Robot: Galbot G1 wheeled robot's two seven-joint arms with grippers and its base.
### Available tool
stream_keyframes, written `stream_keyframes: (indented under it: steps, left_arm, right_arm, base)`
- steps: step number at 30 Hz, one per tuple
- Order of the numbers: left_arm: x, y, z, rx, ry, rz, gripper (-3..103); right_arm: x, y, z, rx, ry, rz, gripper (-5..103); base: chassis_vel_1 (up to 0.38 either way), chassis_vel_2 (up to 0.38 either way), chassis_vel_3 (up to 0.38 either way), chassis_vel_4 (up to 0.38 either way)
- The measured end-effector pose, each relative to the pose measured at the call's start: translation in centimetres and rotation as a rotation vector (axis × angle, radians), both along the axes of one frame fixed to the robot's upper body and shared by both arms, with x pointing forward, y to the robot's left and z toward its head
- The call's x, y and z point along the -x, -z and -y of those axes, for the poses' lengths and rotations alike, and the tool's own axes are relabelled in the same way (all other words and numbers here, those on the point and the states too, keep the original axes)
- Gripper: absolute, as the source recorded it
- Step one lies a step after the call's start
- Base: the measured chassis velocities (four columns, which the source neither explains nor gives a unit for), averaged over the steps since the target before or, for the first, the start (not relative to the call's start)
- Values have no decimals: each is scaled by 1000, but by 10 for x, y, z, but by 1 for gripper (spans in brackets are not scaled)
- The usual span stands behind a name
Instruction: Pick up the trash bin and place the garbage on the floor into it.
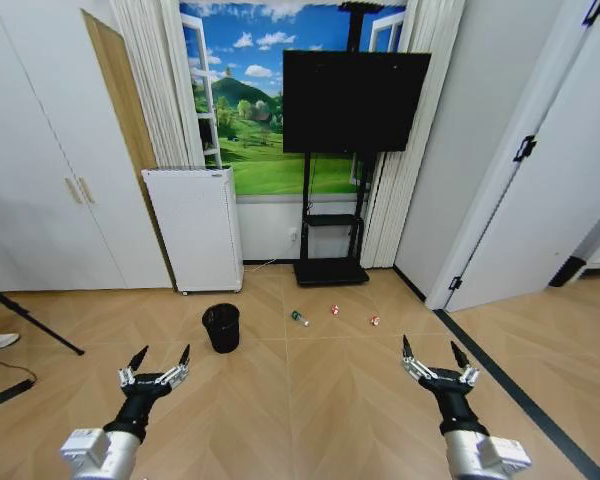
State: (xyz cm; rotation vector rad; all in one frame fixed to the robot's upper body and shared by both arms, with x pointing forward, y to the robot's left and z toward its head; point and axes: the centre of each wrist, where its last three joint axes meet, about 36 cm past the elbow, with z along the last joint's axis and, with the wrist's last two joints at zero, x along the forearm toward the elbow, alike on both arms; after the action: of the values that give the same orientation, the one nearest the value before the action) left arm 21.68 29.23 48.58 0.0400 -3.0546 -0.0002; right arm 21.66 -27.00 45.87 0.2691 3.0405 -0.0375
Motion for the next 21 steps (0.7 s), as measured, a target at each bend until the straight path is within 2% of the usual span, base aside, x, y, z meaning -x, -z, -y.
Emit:
stream_keyframes:
  steps: [21]
  left_arm:
    - [1,0,1,-2,-3,-2,96]
  right_arm:
    - [1,-1,-1,-3,3,6,100]
  base:
    - [0,0,0,0]
